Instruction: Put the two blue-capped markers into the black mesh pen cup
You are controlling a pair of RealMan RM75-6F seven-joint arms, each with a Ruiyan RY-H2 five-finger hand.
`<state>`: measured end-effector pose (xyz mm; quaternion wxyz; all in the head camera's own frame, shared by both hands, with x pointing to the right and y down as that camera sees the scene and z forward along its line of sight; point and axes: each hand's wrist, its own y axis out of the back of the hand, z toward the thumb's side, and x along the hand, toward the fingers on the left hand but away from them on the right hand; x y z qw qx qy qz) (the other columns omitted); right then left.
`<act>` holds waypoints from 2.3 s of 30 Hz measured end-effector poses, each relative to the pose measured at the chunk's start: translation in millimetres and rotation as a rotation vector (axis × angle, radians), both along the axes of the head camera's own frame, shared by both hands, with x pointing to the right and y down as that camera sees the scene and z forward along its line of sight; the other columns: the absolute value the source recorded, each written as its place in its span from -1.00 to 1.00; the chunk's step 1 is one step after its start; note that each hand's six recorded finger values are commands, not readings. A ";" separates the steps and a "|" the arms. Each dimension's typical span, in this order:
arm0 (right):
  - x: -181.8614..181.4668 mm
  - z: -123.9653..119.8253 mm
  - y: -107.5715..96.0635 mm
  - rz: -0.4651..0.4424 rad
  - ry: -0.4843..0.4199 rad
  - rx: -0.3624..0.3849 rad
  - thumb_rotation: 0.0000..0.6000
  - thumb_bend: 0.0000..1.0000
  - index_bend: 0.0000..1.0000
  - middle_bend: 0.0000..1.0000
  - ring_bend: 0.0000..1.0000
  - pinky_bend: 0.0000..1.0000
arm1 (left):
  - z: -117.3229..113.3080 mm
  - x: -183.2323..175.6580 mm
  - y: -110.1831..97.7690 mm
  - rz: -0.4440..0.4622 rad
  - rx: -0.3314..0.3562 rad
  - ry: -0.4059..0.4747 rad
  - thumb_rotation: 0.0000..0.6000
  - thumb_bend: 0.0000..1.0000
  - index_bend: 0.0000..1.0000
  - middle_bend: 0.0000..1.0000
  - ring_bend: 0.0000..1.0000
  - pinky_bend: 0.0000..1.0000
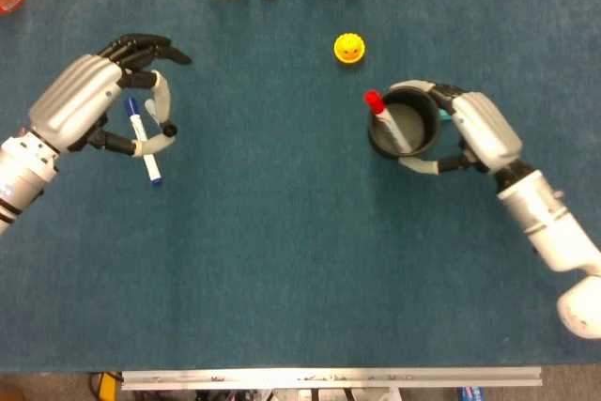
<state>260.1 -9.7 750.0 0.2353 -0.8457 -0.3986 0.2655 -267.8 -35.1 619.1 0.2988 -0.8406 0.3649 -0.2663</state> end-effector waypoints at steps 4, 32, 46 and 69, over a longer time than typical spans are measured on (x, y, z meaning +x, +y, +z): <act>-19.6 3.4 -4.9 -0.030 0.004 -0.001 1.00 -0.09 -0.16 -0.17 -0.33 -0.39 | -10.8 2.1 -1.8 -0.020 -0.008 0.030 1.00 -0.52 0.25 -0.53 -0.76 -0.78; -142.7 8.9 -17.8 -0.102 -0.064 0.000 1.00 -0.09 -0.16 -0.17 -0.33 -0.39 | -56.9 36.8 -1.6 -0.074 -0.156 0.279 1.00 -0.52 0.26 -0.52 -0.76 -0.78; -188.3 17.7 -18.8 -0.102 -0.061 -0.024 1.00 -0.09 -0.16 -0.17 -0.33 -0.39 | -58.2 54.7 0.7 -0.069 -0.239 0.367 1.00 -0.52 0.26 -0.51 -0.76 -0.78; -221.4 14.8 -6.9 -0.084 -0.126 -0.092 1.00 -0.09 -0.16 -0.17 -0.33 -0.39 | -29.5 78.2 -4.8 -0.067 -0.319 0.387 1.00 -0.52 0.25 -0.51 -0.76 -0.78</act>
